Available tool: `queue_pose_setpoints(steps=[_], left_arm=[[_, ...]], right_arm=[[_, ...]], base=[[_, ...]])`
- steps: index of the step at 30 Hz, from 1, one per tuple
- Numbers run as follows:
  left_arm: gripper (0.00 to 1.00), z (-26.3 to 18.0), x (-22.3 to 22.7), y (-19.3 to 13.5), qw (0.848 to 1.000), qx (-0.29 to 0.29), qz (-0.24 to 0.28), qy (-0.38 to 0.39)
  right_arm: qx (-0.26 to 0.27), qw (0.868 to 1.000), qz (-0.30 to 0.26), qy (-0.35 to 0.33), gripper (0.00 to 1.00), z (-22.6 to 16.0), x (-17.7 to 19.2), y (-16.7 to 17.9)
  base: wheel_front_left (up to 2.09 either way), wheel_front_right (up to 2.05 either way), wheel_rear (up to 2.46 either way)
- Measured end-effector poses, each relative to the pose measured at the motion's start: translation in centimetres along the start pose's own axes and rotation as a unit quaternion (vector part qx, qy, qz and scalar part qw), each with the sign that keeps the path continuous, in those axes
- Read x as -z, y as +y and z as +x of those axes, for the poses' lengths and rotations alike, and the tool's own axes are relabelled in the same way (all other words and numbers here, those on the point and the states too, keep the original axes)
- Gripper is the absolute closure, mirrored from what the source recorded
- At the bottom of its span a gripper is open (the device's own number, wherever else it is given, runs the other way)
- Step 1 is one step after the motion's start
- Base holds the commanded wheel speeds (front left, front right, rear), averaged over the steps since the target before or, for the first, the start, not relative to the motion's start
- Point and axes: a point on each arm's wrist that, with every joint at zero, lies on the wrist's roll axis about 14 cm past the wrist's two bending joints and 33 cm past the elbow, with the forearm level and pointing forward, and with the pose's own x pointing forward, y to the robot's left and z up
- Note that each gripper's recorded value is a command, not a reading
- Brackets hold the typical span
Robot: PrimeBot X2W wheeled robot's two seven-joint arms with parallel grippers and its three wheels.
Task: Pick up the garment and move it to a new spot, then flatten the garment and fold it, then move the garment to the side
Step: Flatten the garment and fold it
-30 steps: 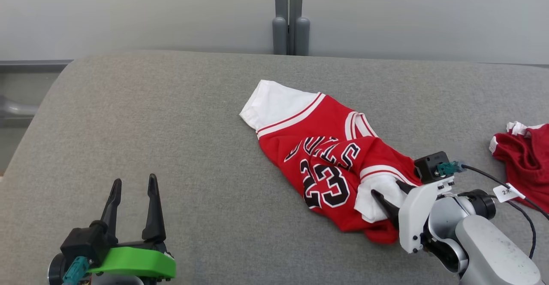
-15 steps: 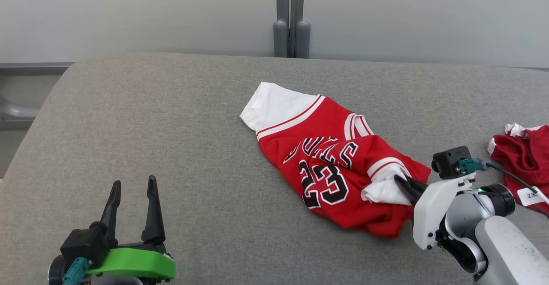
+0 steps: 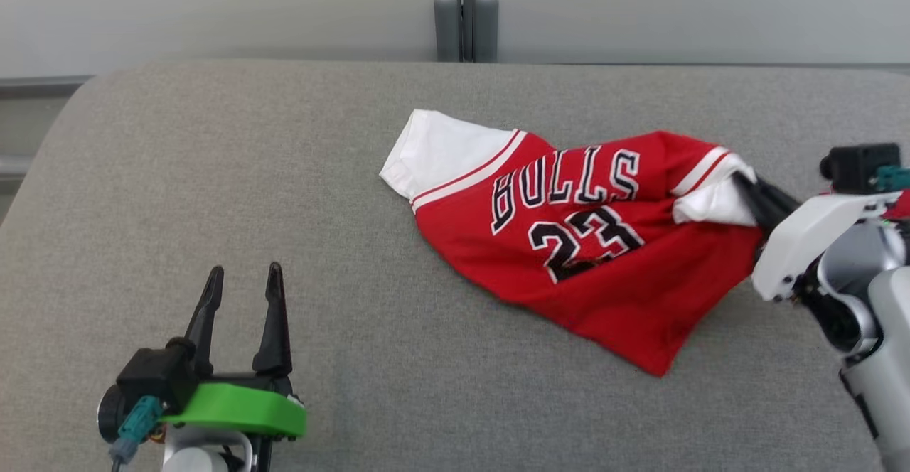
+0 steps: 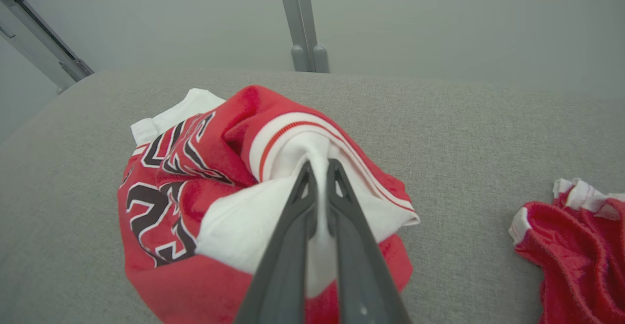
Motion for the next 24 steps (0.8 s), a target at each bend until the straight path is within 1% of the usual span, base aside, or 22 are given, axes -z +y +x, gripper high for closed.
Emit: queue_pose_setpoints(steps=[2, 4, 8, 9, 12, 13, 14, 15, 17, 19, 21, 24], left_arm=[[0.0, 0.8, 0.2, -0.3, 1.0, 0.008, 0.002, 0.003], [0.0, 1.8, 0.5, -0.6, 1.0, 0.016, 0.004, 0.006], [0.0, 3.2, 1.8, -0.7, 0.999, 0.023, 0.009, 0.023], [0.0, 3.5, 2.1, -0.7, 0.999, 0.023, 0.01, 0.027], [0.0, 4.1, 3.4, -0.6, 0.999, 0.023, 0.008, 0.044], [0.0, 4.1, 3.8, -0.6, 0.999, 0.021, 0.009, 0.049], [0.0, 4.1, 4.2, -0.4, 0.998, 0.019, 0.009, 0.055], [0.0, 4.1, 4.5, -0.2, 0.998, 0.016, 0.009, 0.059], [0.0, 3.9, 4.7, 0.0, 0.998, 0.013, 0.009, 0.063], [0.0, 3.7, 4.5, 0.1, 0.998, 0.012, 0.01, 0.062], [0.0, 3.7, 4.2, 0.1, 0.998, 0.012, 0.01, 0.057], [0.0, 3.4, 3.7, 0.1, 0.999, 0.011, 0.01, 0.05]], right_arm=[[0.013, 1.0, 0.006, -0.012, 1.0, 1.0, -1.0, -1.6], [0.025, 1.0, -0.002, -0.01, 1.0, 2.3, -1.5, -3.2], [0.036, 0.999, 0.003, -0.012, 1.0, 5.3, -2.1, -5.0], [0.041, 0.999, 0.005, -0.007, 1.0, 5.9, -1.9, -5.4], [0.067, 0.997, 0.01, 0.043, 1.0, 7.6, 0.9, -7.6], [0.069, 0.996, 0.013, 0.05, 0.8, 8.0, 1.4, -7.8], [0.068, 0.996, 0.012, 0.057, 0.51, 8.5, 1.9, -7.7], [0.066, 0.996, 0.014, 0.058, 0.0, 9.0, 2.3, -7.5], [0.06, 0.997, 0.01, 0.056, 0.0, 9.4, 2.7, -6.8], [0.055, 0.998, 0.001, 0.039, 0.0, 9.5, 2.2, -6.3], [0.047, 0.999, -0.003, 0.006, 0.0, 9.4, 1.0, -5.5], [0.025, 0.999, -0.006, -0.045, 0.0, 8.9, -0.7, -3.4]], base=[[0.0, 0.0, 0.0], [0.0, 0.0, 0.0], [0.0, 0.0, 0.0], [0.0, 0.0, 0.0], [0.0, 0.0, 0.0], [0.0, 0.0, 0.0], [0.0, 0.0, 0.0], [0.0, 0.0, 0.0], [0.0, 0.0, 0.0], [0.0, 0.0, 0.0], [0.0, 0.0, 0.0], [0.0, 0.0, 0.0]])
